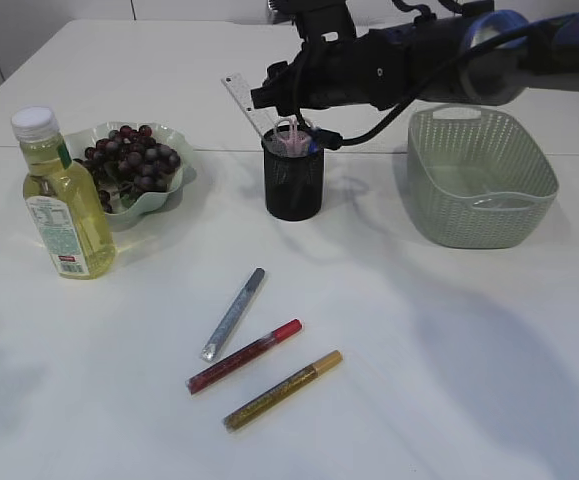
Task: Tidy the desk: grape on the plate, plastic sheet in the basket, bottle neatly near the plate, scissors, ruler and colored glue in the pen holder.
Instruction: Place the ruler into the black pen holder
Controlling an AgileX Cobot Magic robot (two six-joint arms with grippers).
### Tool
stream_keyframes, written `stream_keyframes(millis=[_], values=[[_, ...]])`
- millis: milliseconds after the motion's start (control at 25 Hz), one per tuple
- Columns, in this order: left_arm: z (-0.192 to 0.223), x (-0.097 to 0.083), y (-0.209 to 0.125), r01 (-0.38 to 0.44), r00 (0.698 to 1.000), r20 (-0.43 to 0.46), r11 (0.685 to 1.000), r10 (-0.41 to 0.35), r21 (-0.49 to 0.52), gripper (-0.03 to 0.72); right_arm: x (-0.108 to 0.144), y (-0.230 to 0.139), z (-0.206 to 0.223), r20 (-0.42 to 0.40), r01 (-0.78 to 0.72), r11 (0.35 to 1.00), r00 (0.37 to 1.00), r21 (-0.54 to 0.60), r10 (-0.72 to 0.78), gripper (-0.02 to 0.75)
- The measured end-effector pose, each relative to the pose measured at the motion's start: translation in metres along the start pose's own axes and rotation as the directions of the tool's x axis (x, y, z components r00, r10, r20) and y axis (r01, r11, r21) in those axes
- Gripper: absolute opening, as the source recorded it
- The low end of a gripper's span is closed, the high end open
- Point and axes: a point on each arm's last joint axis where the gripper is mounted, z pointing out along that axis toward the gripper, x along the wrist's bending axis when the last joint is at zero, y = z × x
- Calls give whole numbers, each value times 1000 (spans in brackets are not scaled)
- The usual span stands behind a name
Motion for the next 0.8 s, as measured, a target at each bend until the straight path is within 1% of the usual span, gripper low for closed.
stream_keyframes(millis=[200, 480, 640, 800], values=[[1, 0, 0, 3, 1000, 3, 1000, -3, 5, 387, 0, 2, -2, -10, -21, 997, 1000, 72, 22, 439], [21, -1, 2, 1, 1000, -21, 996, 1, 89, 387, 4, 3, -15, -44, -80, 962, 995, 260, 95, 439], [39, -1, 4, 3, 999, -35, 988, 3, 152, 387, 4, 20, -37, -68, -78, 923, 991, 377, 111, 439], [70, -2, 7, 2, 999, -53, 973, 10, 230, 387, 4, 43, -67, -94, -59, 876, 988, 479, 119, 439]])
